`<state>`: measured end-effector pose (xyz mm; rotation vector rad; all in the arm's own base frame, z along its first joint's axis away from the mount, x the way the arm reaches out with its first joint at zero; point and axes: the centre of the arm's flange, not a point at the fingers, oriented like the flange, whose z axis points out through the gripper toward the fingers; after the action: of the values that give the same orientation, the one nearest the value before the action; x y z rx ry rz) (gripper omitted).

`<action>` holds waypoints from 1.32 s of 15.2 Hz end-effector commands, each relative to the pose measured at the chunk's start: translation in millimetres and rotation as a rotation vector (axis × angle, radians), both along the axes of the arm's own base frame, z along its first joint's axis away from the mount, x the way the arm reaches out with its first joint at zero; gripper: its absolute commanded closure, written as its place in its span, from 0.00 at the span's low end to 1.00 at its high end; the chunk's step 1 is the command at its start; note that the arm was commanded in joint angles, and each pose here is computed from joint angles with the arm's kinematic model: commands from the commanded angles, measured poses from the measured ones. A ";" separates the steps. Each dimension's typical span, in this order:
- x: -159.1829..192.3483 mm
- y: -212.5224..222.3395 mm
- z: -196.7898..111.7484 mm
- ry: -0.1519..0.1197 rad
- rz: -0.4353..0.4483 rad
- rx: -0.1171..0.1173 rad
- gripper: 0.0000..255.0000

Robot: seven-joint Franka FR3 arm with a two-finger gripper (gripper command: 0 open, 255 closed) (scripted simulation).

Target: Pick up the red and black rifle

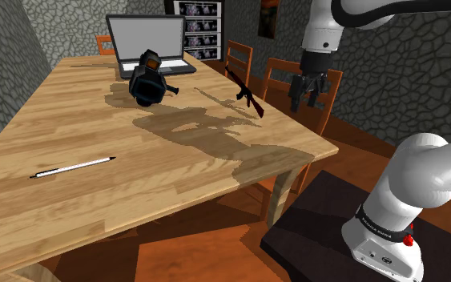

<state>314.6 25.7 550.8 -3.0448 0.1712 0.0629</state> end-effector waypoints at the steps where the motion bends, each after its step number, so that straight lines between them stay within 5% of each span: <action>1: 0.0 0.0 0.0 0.000 0.000 0.000 0.00; 20: 231.1 -54.5 -9.8 -0.068 -0.161 -0.012 0.00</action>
<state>531.1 -22.6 540.8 -3.0284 0.3981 -0.0470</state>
